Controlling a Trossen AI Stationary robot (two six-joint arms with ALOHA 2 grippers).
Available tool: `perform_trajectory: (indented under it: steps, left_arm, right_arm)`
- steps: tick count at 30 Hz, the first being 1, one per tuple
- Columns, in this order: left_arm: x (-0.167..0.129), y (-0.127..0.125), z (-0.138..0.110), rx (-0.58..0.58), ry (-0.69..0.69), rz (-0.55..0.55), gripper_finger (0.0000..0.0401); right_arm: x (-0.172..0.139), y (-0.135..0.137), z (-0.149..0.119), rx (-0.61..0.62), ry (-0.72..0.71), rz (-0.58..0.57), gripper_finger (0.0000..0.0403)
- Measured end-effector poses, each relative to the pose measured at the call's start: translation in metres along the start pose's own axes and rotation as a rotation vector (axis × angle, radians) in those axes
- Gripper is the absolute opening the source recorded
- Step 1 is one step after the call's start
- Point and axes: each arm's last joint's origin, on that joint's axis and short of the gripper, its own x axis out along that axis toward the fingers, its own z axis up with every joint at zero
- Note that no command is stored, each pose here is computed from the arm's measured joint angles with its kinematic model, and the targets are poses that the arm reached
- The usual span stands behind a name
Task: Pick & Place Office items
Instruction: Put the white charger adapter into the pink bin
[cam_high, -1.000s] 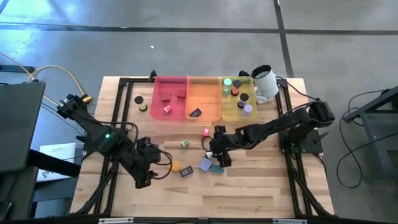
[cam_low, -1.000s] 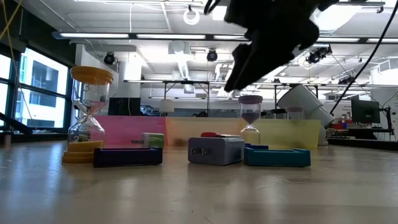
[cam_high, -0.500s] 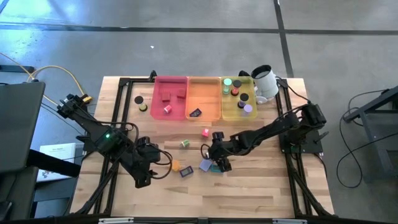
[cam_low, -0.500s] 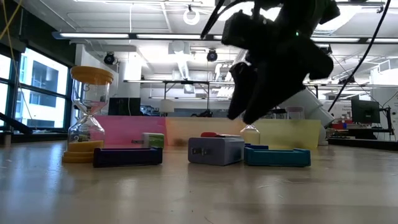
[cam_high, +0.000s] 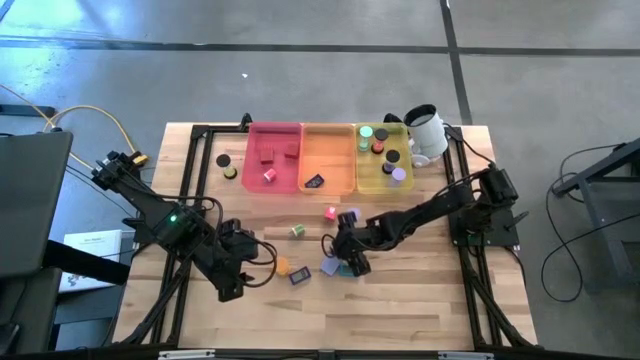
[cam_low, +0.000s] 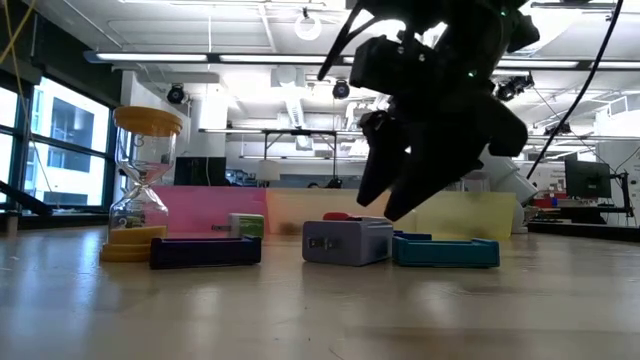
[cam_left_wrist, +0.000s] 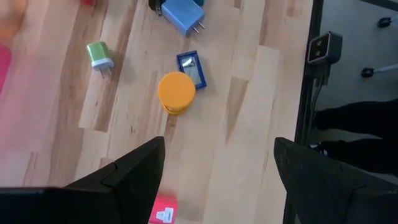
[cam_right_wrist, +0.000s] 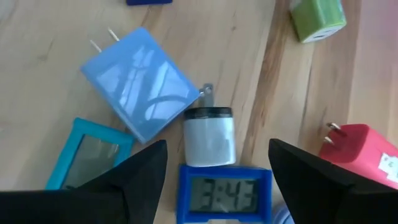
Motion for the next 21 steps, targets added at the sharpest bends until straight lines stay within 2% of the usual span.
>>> perform_trajectory:
  steps: [21]
  left_arm:
    - [0.000, 0.001, 0.000, -0.014, 0.002, 0.008, 0.0293]
  right_arm:
    - [-0.001, 0.010, 0.001, -0.020, -0.011, 0.029, 0.0270]
